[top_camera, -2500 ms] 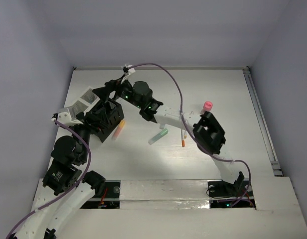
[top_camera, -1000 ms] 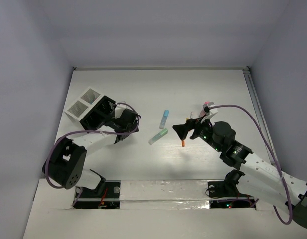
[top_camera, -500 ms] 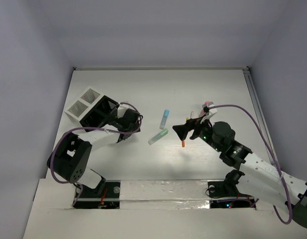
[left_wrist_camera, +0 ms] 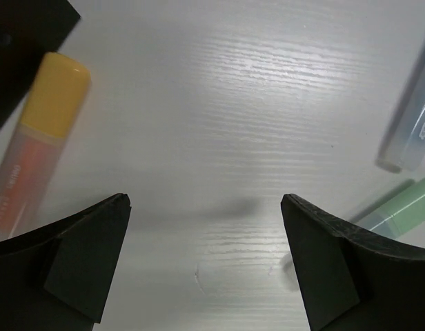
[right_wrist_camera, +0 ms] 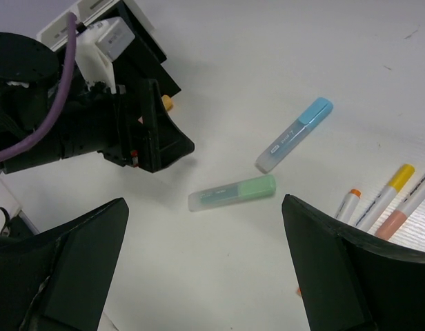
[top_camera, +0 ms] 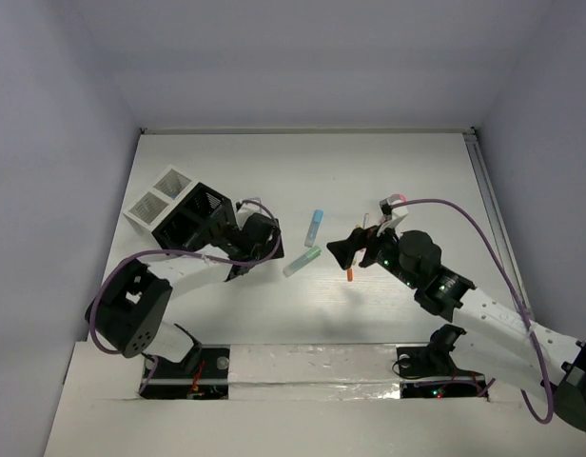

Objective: Sort the stationery into containers
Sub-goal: Move the pen to the center of the board.

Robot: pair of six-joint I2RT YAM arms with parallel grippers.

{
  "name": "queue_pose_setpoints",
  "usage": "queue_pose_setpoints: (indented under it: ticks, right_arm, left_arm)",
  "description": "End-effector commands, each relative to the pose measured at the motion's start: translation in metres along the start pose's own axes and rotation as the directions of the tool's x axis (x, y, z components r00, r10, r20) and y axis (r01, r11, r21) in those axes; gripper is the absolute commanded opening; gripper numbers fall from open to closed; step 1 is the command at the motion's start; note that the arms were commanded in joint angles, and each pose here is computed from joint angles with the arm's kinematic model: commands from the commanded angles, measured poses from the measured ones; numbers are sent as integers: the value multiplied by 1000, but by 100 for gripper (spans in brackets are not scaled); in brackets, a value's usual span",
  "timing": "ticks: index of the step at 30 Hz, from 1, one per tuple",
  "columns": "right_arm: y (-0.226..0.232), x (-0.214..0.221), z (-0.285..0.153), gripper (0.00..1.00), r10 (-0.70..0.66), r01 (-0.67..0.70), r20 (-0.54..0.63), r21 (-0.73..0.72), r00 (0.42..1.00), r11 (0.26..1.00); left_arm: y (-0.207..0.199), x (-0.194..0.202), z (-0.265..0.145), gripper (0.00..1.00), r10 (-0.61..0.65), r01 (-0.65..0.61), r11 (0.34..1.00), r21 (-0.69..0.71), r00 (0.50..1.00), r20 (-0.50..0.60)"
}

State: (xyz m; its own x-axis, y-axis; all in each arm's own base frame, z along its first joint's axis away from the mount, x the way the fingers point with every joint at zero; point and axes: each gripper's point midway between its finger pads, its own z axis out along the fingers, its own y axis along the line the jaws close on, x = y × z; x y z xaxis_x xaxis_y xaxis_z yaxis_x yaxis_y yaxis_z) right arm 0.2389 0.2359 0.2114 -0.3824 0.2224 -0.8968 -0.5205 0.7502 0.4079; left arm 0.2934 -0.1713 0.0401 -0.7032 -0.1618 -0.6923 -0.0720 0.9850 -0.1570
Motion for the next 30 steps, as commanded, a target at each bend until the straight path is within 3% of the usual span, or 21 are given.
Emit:
queue_pose_setpoints:
  ticks: [1,5,16,25,30]
  right_arm:
    - [8,-17,3,99,-14,16,55,-35,998,999]
    - [9,-17,2,99,-12,15,59,-39,998,999]
    - [12,-21,-8,98,-7,13,87,-65,996,998]
    - [16,-9,-1,98,-1,6,50,-98,999,995]
    - [16,-6,2,98,-1,5,37,-97,999,995]
  left_arm:
    - [2,-50,-18,91,-33,41,998,-44,987,155]
    - [39,-45,-23,93,37,-4,975,-222,988,148]
    - [60,-27,5,96,27,18,933,-361,993,119]
    - [72,-28,-1,96,-20,90,913,-398,984,178]
    - [68,-27,6,97,-4,68,914,-401,987,158]
